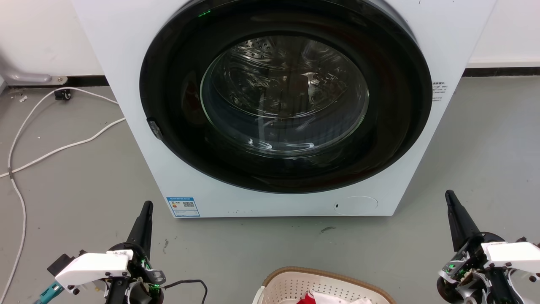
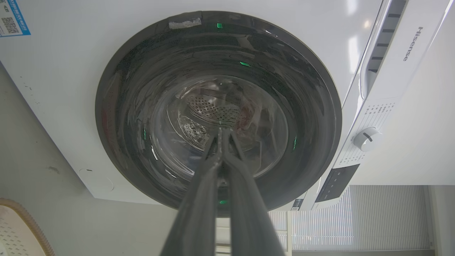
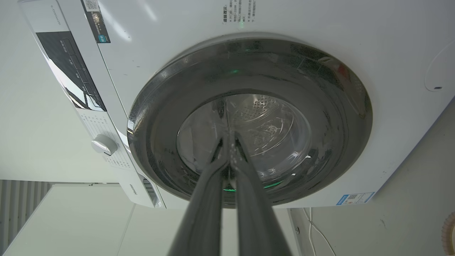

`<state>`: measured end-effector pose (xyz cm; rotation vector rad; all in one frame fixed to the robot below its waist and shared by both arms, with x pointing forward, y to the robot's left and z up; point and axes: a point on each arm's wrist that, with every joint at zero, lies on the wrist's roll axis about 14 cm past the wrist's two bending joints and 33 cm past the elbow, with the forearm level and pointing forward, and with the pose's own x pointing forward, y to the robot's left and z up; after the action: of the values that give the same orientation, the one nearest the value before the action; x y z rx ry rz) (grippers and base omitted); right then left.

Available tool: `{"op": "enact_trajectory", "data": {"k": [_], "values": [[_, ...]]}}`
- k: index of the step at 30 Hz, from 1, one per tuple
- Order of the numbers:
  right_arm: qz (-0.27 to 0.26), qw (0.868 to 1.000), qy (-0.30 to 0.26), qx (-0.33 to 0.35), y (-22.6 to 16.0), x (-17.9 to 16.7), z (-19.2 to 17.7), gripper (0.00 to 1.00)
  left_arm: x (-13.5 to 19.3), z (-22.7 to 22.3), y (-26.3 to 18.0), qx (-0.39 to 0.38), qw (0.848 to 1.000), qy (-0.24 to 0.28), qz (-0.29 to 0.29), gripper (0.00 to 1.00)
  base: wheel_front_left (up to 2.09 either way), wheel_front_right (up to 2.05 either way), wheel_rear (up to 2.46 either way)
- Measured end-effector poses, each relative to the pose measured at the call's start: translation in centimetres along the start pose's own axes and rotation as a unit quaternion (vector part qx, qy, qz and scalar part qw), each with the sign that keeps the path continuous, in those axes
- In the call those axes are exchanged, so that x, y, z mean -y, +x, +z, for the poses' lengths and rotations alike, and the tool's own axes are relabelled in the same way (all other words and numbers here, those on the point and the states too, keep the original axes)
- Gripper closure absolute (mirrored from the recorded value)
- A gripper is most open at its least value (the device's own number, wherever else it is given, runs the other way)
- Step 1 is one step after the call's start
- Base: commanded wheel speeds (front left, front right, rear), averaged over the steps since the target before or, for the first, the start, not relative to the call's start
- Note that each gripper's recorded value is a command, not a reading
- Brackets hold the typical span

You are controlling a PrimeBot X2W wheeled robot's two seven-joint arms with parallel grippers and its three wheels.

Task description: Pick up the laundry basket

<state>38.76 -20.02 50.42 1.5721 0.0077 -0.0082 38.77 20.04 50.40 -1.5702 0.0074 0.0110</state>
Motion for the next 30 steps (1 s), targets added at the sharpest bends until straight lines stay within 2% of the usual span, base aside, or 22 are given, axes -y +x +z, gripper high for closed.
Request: {"op": "enact_trajectory", "data": {"k": [25, 26, 30], "values": [[0.0, 1.0, 0.001, 0.0, 0.0, 0.0, 0.0, 1.0, 0.0, 0.0, 0.0, -0.001, 1.0, -0.001, 0.0, 1.0, 0.0, 0.0, 0.0], [-0.002, 1.0, 0.001, 0.001, -0.1, 0.2, 0.0, 0.0, -0.2, 0.0, -0.1, -0.001, 1.0, -0.001, 0.003, 0.0, 0.0, 0.0, 0.0], [-0.028, 1.0, 0.004, 0.002, -0.9, 2.0, 0.0, 0.0, -2.0, -0.2, -0.9, 0.001, 1.0, -0.006, 0.03, 0.0, 0.0, 0.0, 0.0]]}}
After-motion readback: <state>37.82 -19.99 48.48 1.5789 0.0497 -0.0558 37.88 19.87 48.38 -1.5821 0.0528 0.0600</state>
